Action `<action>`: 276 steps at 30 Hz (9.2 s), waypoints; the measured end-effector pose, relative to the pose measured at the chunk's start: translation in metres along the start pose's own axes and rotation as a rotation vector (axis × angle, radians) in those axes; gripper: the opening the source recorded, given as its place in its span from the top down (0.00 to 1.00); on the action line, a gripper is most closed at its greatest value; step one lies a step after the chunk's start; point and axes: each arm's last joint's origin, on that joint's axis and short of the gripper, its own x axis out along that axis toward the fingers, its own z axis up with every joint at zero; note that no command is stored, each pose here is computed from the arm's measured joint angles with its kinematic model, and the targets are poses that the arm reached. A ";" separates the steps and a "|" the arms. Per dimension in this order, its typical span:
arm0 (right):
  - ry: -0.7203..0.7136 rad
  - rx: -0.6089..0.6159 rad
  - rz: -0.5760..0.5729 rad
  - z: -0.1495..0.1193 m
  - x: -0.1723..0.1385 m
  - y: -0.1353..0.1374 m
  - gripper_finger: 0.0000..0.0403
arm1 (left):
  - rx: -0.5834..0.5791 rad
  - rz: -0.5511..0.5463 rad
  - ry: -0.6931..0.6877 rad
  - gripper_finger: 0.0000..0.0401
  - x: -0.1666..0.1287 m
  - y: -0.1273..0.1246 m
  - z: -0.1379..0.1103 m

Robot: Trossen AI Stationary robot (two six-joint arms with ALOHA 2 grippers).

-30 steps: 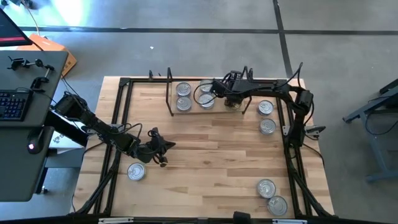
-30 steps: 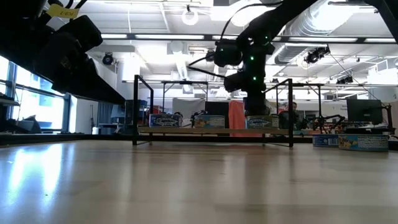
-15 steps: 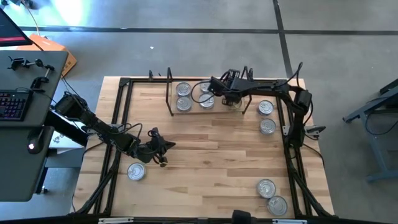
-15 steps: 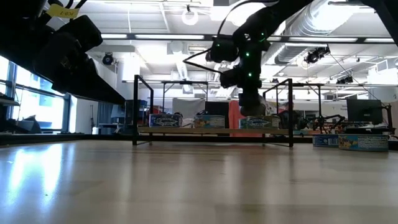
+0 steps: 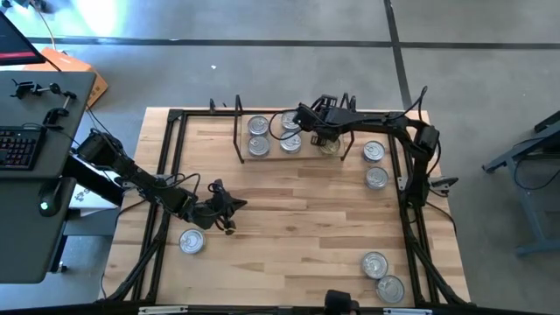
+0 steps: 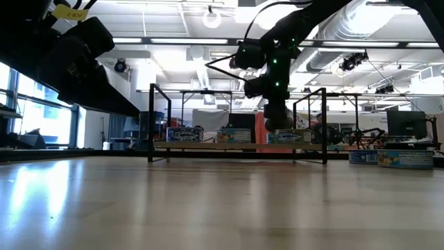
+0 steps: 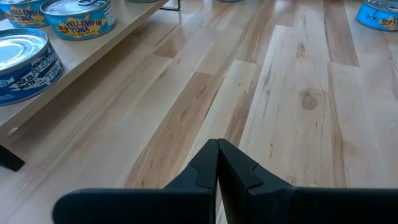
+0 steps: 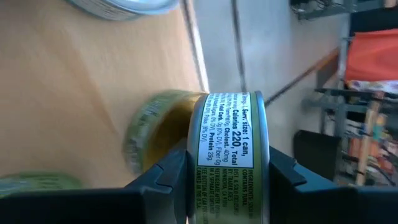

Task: Stack canned seafood by type on shelf
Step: Stack the light green tuna can on top of the light green tuna can on the shelf, then stack the light blue tuna can on top of the light blue tuna can on the shelf

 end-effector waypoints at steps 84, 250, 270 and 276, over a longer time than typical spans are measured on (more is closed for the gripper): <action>-0.096 0.570 0.557 -0.229 -0.204 0.168 0.45 | -0.203 -0.062 -0.122 1.00 0.000 -0.006 0.016; -0.792 0.054 0.581 -0.159 -0.267 0.275 0.45 | 0.982 -0.567 0.075 0.71 0.204 -0.068 0.070; -0.801 0.006 0.313 -0.153 -0.239 0.300 0.45 | 0.701 -0.548 0.123 1.00 0.185 -0.069 0.092; -0.799 -0.126 0.209 -0.142 -0.228 0.298 0.45 | 0.624 -0.544 0.129 1.00 0.182 -0.069 0.098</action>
